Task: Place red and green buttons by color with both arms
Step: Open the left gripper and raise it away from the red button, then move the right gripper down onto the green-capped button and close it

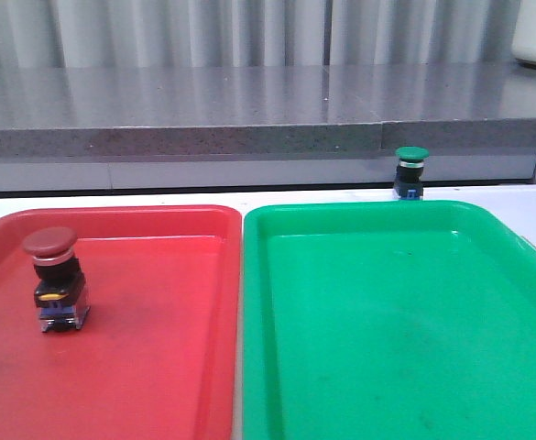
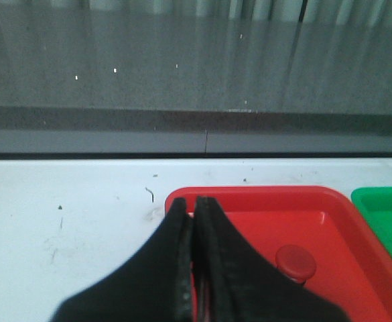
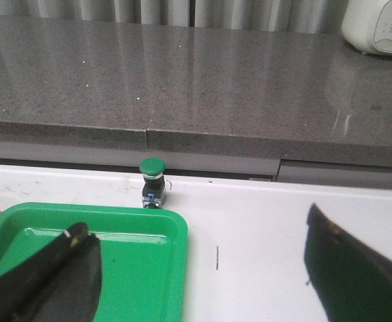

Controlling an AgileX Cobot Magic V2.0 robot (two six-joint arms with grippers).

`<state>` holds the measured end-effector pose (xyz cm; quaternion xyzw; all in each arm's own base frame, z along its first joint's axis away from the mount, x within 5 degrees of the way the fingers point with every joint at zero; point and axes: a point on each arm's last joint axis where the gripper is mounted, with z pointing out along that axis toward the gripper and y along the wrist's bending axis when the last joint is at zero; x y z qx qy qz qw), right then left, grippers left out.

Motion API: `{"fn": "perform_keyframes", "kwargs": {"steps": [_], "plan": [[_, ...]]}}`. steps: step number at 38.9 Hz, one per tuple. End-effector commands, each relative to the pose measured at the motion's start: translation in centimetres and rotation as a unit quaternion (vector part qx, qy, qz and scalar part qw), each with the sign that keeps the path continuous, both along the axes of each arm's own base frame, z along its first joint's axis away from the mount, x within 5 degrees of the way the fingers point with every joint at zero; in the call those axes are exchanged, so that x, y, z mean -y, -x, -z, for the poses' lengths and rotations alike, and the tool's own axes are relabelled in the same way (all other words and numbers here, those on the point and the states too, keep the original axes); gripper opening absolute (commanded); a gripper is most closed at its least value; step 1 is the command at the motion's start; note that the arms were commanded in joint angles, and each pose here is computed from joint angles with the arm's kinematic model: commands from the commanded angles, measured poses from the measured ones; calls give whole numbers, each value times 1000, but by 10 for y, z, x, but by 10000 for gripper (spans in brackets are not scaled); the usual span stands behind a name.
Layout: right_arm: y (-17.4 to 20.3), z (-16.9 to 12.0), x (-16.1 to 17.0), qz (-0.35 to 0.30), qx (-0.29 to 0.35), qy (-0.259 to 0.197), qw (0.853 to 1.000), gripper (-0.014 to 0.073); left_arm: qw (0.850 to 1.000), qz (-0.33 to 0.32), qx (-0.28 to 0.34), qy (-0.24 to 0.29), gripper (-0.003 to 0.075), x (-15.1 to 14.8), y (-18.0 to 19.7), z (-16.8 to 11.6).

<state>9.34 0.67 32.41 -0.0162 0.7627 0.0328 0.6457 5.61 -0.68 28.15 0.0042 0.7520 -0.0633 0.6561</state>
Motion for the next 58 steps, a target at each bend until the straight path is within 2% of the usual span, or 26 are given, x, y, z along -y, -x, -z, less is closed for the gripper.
{"fn": "perform_keyframes", "kwargs": {"steps": [1,7,29,38,47,58], "plan": [[-2,-18,1,6,50,2,999,630,997,2,81,13,-20,-1,12,-15],[-2,-18,1,6,50,2,999,630,994,2,107,15,-20,-1,21,-16],[-8,-20,1,7,58,2,998,620,994,1,108,15,-20,-1,21,-16],[-74,-18,-2,7,-34,7,999,592,994,1,108,15,-20,-1,21,-16],[-146,-15,-10,0,-97,-10,995,592,994,1,108,15,-20,-1,21,-16],[-221,-5,-71,-86,-162,3,983,592,994,1,108,15,-20,-1,21,-16]]}}
